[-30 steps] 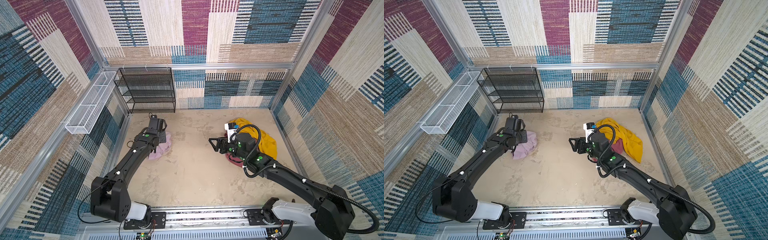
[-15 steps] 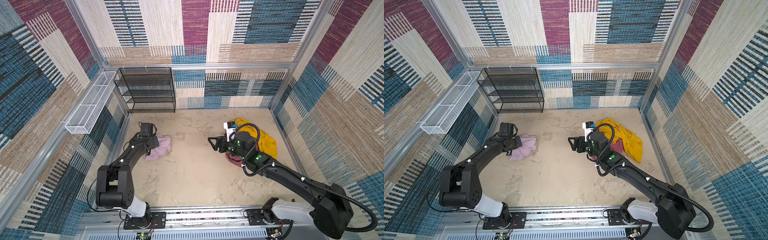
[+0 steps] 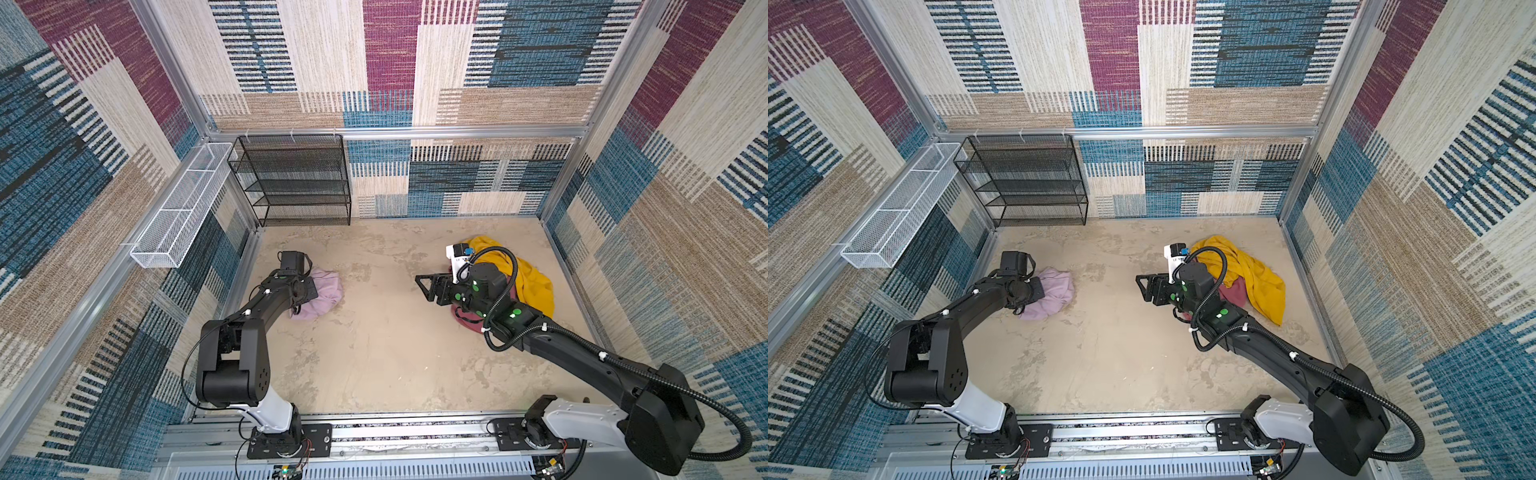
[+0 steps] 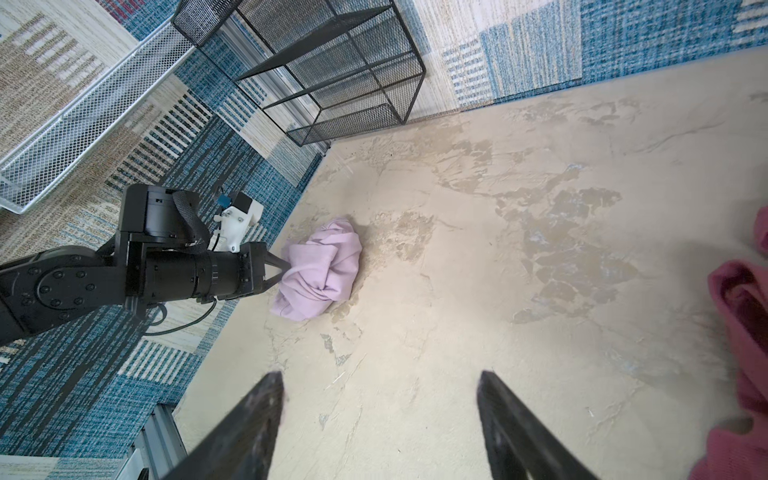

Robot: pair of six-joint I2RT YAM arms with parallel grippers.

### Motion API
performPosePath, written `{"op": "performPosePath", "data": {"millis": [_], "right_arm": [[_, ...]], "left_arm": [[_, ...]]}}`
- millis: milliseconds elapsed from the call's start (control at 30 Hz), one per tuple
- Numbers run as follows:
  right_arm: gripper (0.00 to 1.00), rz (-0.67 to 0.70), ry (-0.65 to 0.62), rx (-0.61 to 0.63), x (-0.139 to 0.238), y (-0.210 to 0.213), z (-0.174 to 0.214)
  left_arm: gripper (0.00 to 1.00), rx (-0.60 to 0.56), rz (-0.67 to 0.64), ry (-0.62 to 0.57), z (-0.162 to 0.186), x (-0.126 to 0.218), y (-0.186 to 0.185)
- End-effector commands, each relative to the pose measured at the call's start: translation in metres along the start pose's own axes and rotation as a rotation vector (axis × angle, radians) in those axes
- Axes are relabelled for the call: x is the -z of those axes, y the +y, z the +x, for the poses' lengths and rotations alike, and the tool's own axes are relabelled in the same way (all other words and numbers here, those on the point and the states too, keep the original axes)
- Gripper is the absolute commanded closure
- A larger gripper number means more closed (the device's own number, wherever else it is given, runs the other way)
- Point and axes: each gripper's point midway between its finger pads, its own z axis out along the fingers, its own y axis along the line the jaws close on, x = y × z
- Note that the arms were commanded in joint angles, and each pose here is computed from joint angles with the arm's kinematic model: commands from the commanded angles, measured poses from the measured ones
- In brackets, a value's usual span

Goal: Pick out a specific cloth from the pile

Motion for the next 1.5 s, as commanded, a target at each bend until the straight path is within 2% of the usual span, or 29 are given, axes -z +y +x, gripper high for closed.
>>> {"op": "performPosePath", "data": {"millis": [0, 67, 133, 267, 367, 433, 600, 633, 667, 833, 1067, 1267, 1467], "right_arm": [[0.22, 0.014, -0.036, 0.008, 0.002, 0.000, -0.010], [0.20, 0.014, -0.038, 0.025, 0.002, 0.002, -0.013], [0.16, 0.032, -0.051, 0.046, 0.005, 0.002, -0.020], [0.01, 0.093, -0.099, 0.089, 0.017, -0.007, -0.039], [0.00, 0.139, -0.142, 0.096, 0.032, -0.024, -0.054], [0.00, 0.179, -0.176, 0.099, 0.043, -0.042, -0.064], [0.00, 0.384, -0.264, 0.149, 0.071, -0.096, -0.075], [0.00, 0.416, -0.272, 0.154, 0.075, -0.105, -0.074], [0.00, 0.448, -0.275, 0.159, 0.077, -0.116, -0.073], [0.00, 0.618, -0.307, 0.189, 0.093, -0.167, -0.063], [0.00, 0.783, -0.449, 0.225, 0.127, -0.220, -0.050], [0.00, 0.826, -0.543, 0.279, 0.136, -0.241, -0.034], [0.00, 0.868, -0.520, 0.281, 0.124, -0.264, -0.017]], "left_arm": [[0.83, 0.029, 0.033, -0.013, -0.004, 0.010, -0.004], [0.69, 0.038, 0.041, -0.030, -0.007, 0.019, -0.005], [0.67, 0.047, 0.052, -0.049, -0.009, 0.031, -0.005], [0.62, 0.057, 0.075, -0.116, -0.018, 0.060, -0.006], [0.60, 0.031, 0.055, -0.181, -0.027, 0.083, -0.004], [0.50, 0.002, 0.048, -0.224, -0.031, 0.094, -0.005], [0.45, -0.011, 0.088, -0.325, -0.037, 0.107, -0.009], [0.38, -0.020, 0.099, -0.338, -0.037, 0.108, -0.010], [0.37, -0.032, 0.114, -0.352, -0.039, 0.108, -0.013], [0.36, -0.087, 0.144, -0.344, -0.040, 0.099, -0.023], [0.34, -0.161, 0.125, -0.333, -0.036, 0.073, -0.025], [0.33, -0.200, 0.086, -0.363, -0.032, 0.048, -0.020], [0.33, -0.270, 0.077, -0.499, -0.033, 0.043, -0.018]]}}
